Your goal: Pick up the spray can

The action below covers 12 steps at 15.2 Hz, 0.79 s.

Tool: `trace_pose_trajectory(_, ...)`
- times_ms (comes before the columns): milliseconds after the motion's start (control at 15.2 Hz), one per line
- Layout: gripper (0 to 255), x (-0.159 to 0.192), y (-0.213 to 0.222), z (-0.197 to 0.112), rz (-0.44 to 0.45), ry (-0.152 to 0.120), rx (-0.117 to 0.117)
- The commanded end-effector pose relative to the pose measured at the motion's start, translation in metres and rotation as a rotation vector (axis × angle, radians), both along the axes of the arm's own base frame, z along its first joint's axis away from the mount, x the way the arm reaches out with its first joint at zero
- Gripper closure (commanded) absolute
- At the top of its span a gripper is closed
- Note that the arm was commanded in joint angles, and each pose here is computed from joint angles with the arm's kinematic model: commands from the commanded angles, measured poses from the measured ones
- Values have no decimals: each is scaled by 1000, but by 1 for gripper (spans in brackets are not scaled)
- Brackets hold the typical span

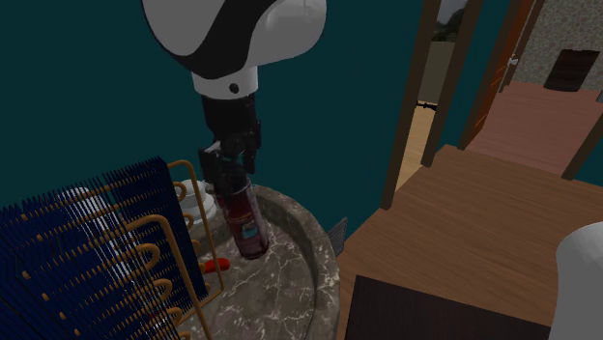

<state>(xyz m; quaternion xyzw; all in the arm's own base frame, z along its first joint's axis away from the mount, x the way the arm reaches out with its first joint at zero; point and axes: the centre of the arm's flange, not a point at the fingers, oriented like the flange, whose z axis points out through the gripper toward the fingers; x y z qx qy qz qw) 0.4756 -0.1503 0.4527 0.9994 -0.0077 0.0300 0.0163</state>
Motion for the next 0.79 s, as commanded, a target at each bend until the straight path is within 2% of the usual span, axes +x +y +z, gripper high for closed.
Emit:
trace_pose_trajectory(0, 255, 1, 0, 11, 0, -1, 0)
trace_pose_trajectory(594, 255, 1, 0, 58, 0, -1, 0)
trace_pose_trajectory(726, 255, 1, 0, 59, 0, -1, 0)
